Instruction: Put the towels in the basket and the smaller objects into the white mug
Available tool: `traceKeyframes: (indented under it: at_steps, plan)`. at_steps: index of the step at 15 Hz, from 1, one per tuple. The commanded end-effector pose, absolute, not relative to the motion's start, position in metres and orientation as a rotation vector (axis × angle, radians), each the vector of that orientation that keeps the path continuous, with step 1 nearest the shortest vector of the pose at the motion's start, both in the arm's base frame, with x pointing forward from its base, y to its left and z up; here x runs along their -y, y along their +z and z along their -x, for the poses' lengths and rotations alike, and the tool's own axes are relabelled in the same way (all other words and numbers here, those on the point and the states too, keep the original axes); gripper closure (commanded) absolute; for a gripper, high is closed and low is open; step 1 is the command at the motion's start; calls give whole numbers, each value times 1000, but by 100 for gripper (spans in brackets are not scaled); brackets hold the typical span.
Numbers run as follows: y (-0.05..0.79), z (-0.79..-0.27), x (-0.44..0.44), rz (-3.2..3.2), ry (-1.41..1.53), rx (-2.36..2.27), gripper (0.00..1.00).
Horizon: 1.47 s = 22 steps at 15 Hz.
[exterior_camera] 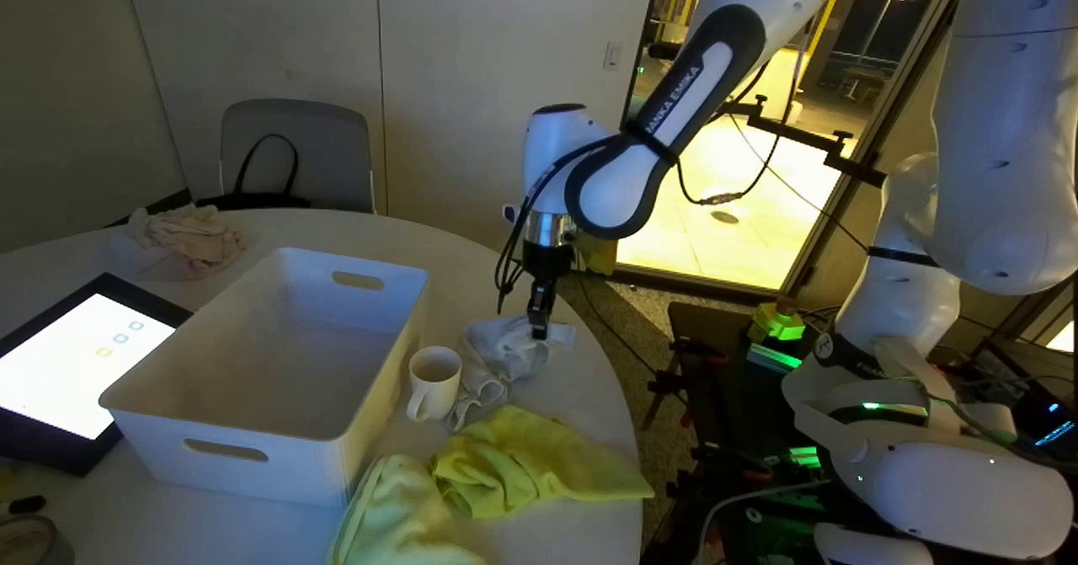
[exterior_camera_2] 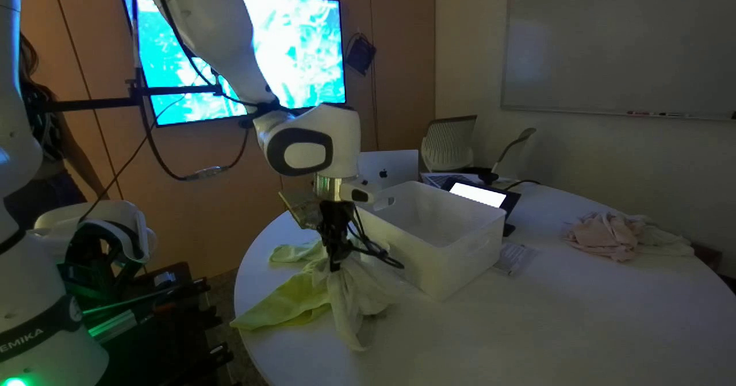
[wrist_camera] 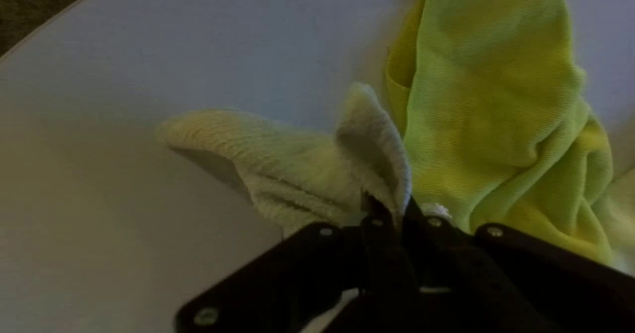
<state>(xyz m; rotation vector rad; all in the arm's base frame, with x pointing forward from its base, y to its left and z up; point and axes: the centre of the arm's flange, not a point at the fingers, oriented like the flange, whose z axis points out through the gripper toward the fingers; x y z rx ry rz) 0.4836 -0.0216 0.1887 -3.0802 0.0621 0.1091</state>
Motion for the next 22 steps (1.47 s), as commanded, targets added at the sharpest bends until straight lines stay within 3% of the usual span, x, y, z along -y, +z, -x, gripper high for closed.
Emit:
traceKeyframes:
  at_steps: [1,11,22]
  plan:
    - [273,-467,12,3092,11,0,98]
    - [420,-463,-21,3141,-20,104,98]
    - [490,-485,-43,3187,-114,75,98]
